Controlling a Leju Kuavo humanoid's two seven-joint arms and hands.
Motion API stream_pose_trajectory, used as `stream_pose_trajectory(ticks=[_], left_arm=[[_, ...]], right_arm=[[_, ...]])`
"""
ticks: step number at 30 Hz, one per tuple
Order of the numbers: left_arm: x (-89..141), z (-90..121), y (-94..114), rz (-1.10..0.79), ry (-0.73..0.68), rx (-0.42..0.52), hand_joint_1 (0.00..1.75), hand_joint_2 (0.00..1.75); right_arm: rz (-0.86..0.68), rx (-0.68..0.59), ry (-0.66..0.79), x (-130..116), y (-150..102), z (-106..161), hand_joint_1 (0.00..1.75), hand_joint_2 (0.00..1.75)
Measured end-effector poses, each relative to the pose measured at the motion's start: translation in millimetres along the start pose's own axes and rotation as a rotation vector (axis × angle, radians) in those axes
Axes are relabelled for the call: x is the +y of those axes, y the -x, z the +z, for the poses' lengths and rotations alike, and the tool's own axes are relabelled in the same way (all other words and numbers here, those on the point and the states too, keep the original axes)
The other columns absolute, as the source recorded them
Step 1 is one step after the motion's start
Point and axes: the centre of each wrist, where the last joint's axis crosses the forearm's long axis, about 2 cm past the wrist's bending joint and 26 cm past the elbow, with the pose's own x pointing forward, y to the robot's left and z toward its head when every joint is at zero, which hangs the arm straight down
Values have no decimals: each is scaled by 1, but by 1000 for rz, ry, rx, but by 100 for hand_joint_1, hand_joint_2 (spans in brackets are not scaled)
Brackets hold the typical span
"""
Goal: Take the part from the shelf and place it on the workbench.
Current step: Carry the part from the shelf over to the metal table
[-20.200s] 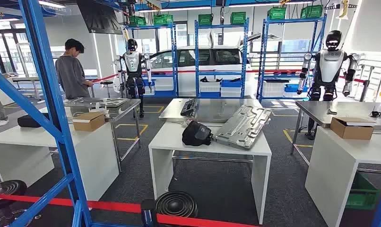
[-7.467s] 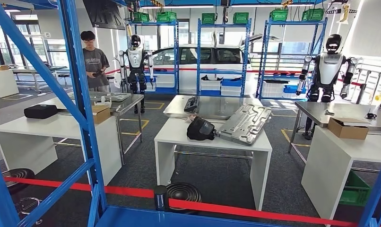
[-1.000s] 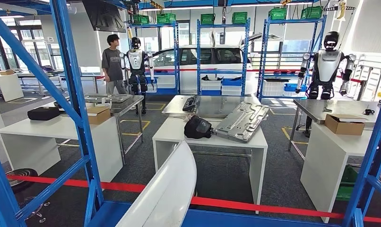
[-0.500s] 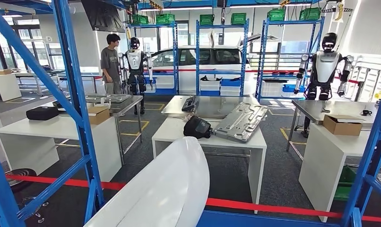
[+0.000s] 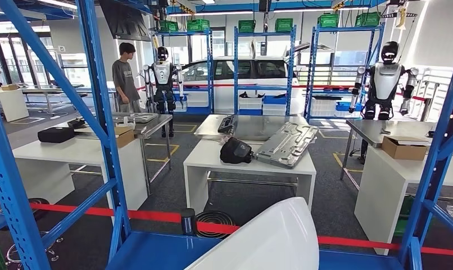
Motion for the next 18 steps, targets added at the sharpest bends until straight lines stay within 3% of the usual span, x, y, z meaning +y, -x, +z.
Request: stream_pose_trajectory(ticks=[4,18], left_arm=[[0,1,4,2,4,23,161,175],[1,-15,9,13,38,65,161,175]], right_arm=[[-34,58,-16,-2,3,8,0,0],[-137,34,37,-6,15,27,0,0]])
